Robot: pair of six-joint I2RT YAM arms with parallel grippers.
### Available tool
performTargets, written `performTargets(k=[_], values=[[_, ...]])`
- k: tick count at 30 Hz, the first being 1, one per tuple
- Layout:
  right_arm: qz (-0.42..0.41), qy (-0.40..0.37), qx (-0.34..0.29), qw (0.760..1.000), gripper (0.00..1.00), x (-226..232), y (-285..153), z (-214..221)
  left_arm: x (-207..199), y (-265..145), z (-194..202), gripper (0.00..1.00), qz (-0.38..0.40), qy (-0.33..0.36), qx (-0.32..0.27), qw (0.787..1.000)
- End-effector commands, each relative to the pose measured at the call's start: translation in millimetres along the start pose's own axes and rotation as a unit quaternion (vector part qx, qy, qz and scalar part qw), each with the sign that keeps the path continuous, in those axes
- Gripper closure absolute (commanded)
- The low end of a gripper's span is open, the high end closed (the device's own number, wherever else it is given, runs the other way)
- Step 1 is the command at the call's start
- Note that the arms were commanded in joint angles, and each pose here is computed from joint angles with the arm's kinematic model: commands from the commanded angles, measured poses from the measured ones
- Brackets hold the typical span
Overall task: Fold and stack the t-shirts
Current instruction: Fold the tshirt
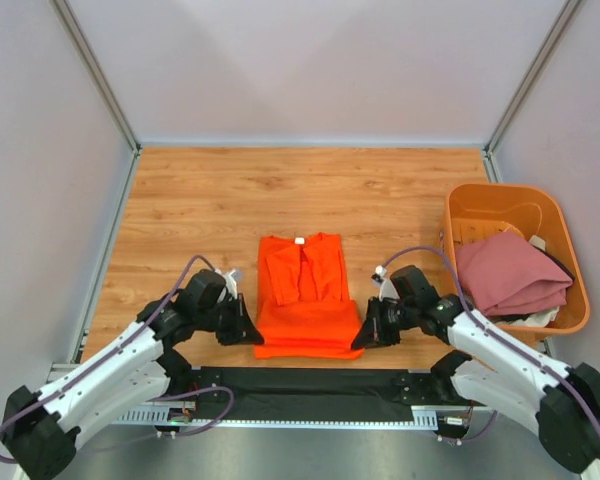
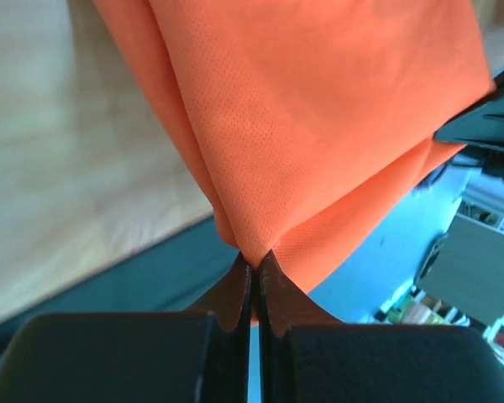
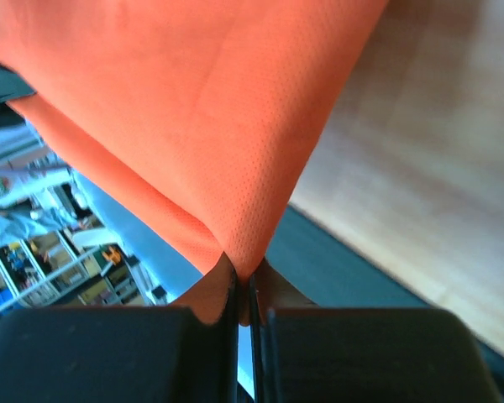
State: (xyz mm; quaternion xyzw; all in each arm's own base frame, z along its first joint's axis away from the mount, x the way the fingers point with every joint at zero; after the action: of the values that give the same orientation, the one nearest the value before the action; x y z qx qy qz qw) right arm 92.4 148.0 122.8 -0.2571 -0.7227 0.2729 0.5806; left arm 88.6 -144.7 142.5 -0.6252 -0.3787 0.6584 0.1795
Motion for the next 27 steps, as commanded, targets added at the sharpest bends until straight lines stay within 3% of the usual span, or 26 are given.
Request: performTargets(k=[1,6,10,20,27], values=[[0.037,0.048,0.038,0.997,1.0,-1.0,-4.2,35.6,31.2,-16.3,37.9,1.0,-0.083,-0.076,0.048,0.993],[0.029,0.083,0.056,0.995,1.0,9.5,-14.9,58.5,37.8,-41.7,57.2,1.0,-0.086,-0.103,0.068,0.989],[0.021,0.074,0.055,0.995,1.0,30.1,-30.5,49.3,30.8,-47.1,56.8,1.0,-0.086,-0.12,0.068,0.987],[0.009,0.092,0.154,0.984,1.0,61.2,-30.4,-10.3,-11.7,-54.7,11.6,1.0,-0.123,-0.171,0.061,0.976],[0.021,0.096,0.181,0.978,1.0,52.4,-36.5,2.4,-11.4,-56.6,6.9,1.0,-0.133,-0.16,0.068,0.976]])
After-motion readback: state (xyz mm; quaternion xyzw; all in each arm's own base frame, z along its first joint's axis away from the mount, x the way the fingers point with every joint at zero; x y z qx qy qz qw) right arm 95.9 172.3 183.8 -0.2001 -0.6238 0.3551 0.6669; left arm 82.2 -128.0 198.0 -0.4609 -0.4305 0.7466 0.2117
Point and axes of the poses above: each gripper's point midway between its finger pads, its own y axis out along the fingers, its own x axis along the line the jaws close on, z = x × y, the point moved 8 cm from there along -y, back along the fingers, and after that the axes turned 10 degrees about -y, right-handed, at the moved point
